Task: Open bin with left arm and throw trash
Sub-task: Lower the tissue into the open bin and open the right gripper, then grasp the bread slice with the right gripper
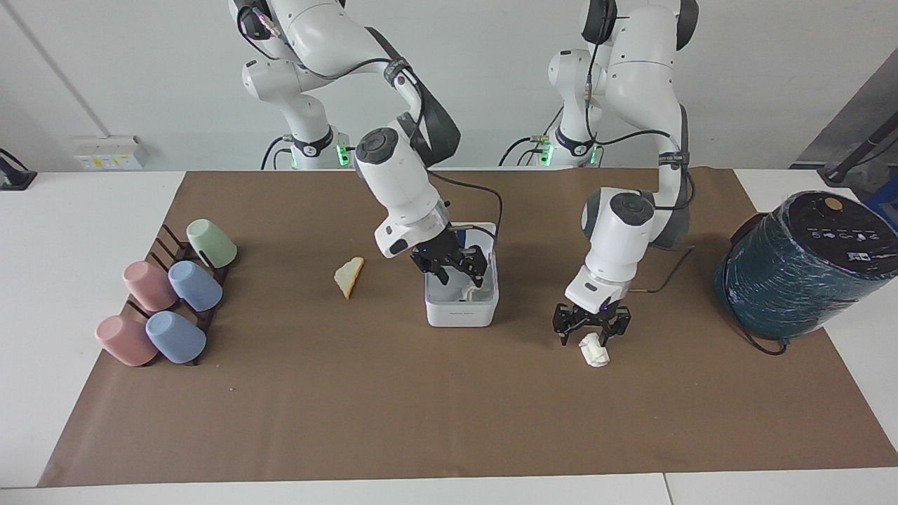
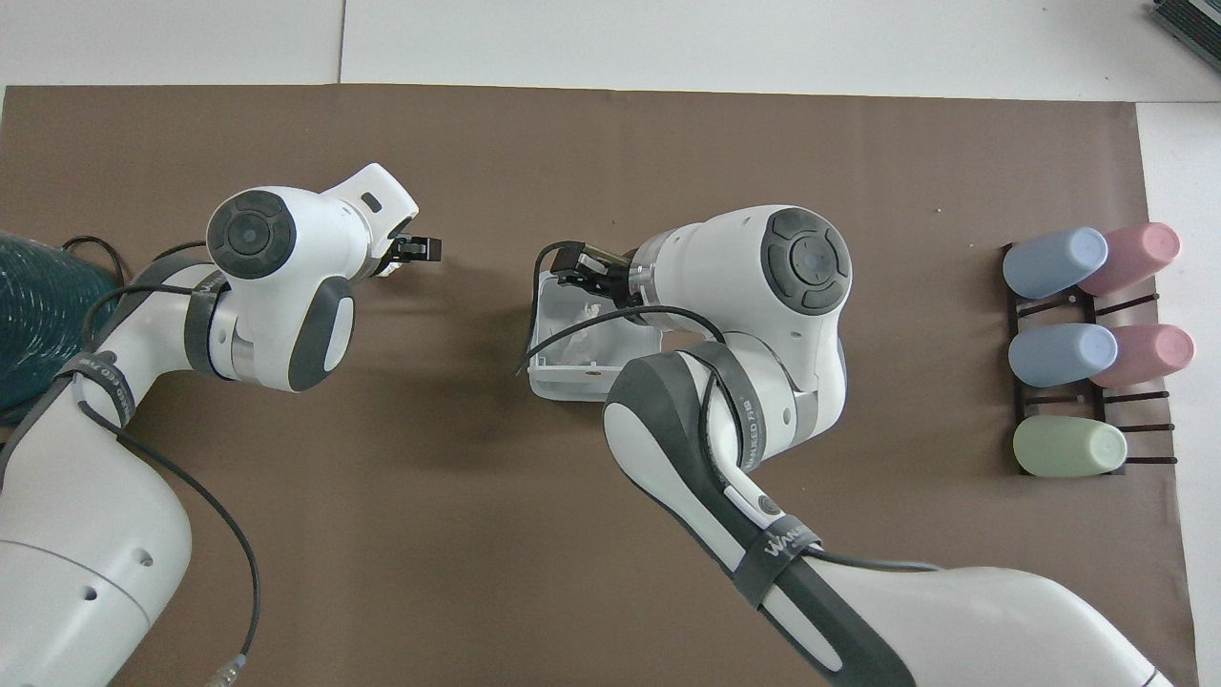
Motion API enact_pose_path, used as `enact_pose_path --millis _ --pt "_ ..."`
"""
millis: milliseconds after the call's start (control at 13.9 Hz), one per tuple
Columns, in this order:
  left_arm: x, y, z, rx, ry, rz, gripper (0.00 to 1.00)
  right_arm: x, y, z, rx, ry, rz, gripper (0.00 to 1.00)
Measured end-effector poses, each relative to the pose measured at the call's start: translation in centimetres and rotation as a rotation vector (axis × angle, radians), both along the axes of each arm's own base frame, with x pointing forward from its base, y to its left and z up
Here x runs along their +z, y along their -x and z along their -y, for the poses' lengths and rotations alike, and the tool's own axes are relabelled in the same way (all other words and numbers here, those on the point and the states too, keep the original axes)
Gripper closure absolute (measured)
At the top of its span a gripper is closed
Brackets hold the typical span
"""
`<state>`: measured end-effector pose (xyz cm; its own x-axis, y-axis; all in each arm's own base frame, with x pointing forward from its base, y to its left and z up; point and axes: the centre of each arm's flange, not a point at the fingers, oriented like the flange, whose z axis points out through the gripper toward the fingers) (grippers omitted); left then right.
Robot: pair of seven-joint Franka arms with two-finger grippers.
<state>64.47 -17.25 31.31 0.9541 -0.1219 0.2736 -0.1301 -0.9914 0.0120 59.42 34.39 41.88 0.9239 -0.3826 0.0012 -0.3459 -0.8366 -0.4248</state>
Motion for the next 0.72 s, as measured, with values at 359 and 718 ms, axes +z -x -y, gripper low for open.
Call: enact_pose_path --millis 359,718 --pt "-1.5 -0.6 -1.6 0.005 -0.016 0.010 0.30 5.7 -1.7 6.4 0.027 0.136 0.118 0.00" --pt "-1.6 -0.5 -0.9 -0.004 -0.012 0.009 0.90 2.5 -0.8 16.9 0.263 0.350 0.020 0.00"
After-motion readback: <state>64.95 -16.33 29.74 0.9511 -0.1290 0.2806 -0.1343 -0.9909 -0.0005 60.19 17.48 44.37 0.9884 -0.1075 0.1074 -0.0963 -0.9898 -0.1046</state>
